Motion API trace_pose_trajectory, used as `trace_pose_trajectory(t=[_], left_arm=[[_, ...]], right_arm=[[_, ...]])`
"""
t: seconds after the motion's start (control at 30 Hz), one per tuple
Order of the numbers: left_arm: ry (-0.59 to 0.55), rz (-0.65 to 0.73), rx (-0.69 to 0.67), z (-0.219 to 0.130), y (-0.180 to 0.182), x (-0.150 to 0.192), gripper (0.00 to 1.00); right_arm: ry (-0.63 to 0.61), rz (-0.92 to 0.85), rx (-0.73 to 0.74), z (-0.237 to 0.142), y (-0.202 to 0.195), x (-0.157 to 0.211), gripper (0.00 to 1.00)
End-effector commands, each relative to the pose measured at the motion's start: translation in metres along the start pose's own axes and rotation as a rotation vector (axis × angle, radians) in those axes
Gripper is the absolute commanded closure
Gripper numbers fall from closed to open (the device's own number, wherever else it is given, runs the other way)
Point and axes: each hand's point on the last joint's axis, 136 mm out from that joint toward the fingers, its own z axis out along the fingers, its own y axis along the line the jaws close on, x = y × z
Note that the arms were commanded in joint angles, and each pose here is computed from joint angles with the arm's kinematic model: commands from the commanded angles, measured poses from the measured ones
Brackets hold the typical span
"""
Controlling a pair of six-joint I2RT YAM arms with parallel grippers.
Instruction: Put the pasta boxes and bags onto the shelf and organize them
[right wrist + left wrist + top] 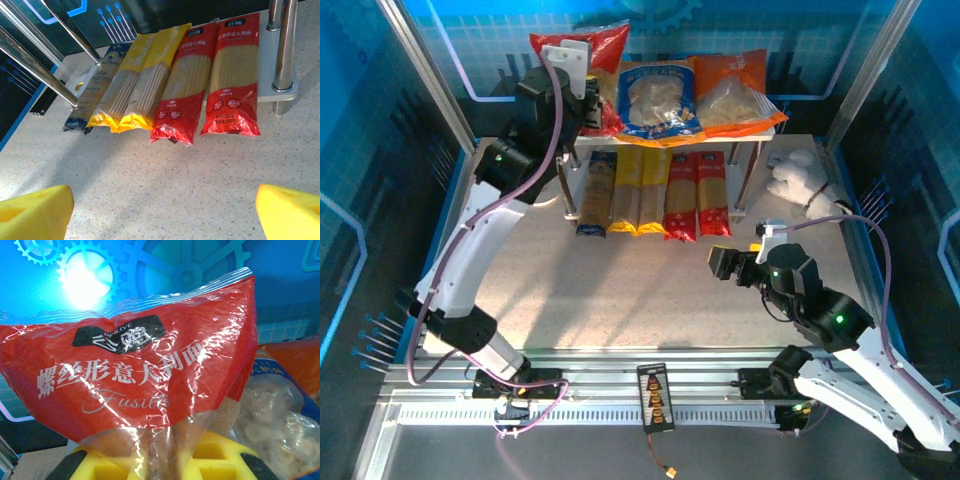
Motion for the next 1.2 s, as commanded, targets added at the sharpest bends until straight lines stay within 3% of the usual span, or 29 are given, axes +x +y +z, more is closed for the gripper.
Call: trace_pose_trajectory(t=[0.0,0.47,1.17], left_arm=[[-0.215,-0.092,-0.051,-0.021,0.025,-0.072,1.00],[-0.136,-0.094,-0.148,0.019,0.056,-0.047,1.00],[0.024,-0.117,-0.120,0.072,0.051,0.012,1.00]], right_arm=[[-0.012,0.001,-0.019,0.000,0.001,-0.005,0.06],[0.007,0.032,-0.020,0.007,-0.006,-0.005,0.06],[0.036,0.063,-0.030,0.019,-0.007,-0.001,0.06]])
